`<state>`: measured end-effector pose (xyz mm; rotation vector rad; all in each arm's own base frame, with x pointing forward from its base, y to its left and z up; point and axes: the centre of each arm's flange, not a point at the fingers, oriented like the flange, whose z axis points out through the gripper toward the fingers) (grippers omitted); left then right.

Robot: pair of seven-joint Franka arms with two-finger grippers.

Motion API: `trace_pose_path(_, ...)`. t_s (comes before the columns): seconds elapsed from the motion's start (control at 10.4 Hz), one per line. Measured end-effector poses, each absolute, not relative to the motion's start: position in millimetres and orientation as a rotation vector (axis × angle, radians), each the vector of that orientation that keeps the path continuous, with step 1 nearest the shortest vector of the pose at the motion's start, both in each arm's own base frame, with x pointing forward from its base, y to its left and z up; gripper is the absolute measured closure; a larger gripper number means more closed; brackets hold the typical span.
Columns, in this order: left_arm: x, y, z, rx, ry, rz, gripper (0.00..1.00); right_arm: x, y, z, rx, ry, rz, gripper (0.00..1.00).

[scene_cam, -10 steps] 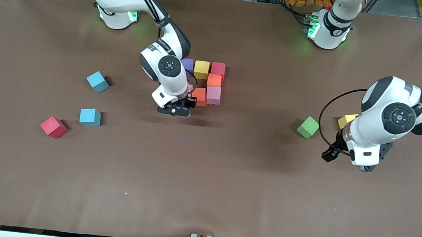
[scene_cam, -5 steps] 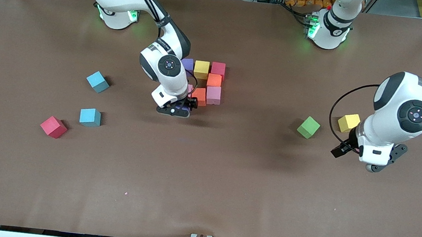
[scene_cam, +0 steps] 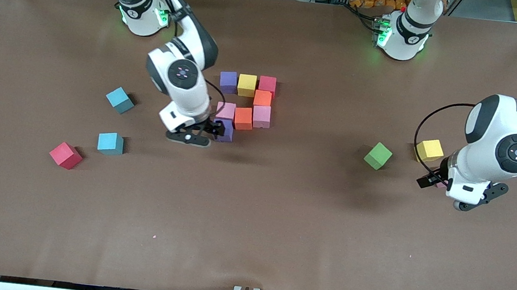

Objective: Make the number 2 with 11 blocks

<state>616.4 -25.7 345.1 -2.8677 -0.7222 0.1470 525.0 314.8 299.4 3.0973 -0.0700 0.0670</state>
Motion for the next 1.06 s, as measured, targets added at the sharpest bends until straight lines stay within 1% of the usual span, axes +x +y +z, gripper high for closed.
trace_pose_path(0.19,618,3,340,-2.883,-0.656,0.167,0.00,549,256,319,3.066,0.066,0.037,0.00)
trace_pose_path(0.48,615,38,340,-2.919,-0.604,0.187,0.00,572,192,317,3.047,0.286,0.013,0.00)
trace_pose_path(0.67,608,74,328,-2.918,-0.572,0.193,0.00,588,137,315,3.033,0.423,0.014,0.00)
trace_pose_path(0.77,606,89,324,-2.931,-0.570,0.189,0.00,591,110,308,3.039,0.430,0.036,0.00)
trace_pose_path(0.96,602,102,314,-2.981,-0.636,0.143,0.00,584,71,278,3.051,0.387,0.096,0.00)
trace_pose_path(1.06,599,107,308,-2.991,-0.663,0.120,0.00,581,54,265,3.049,0.357,0.101,0.00)
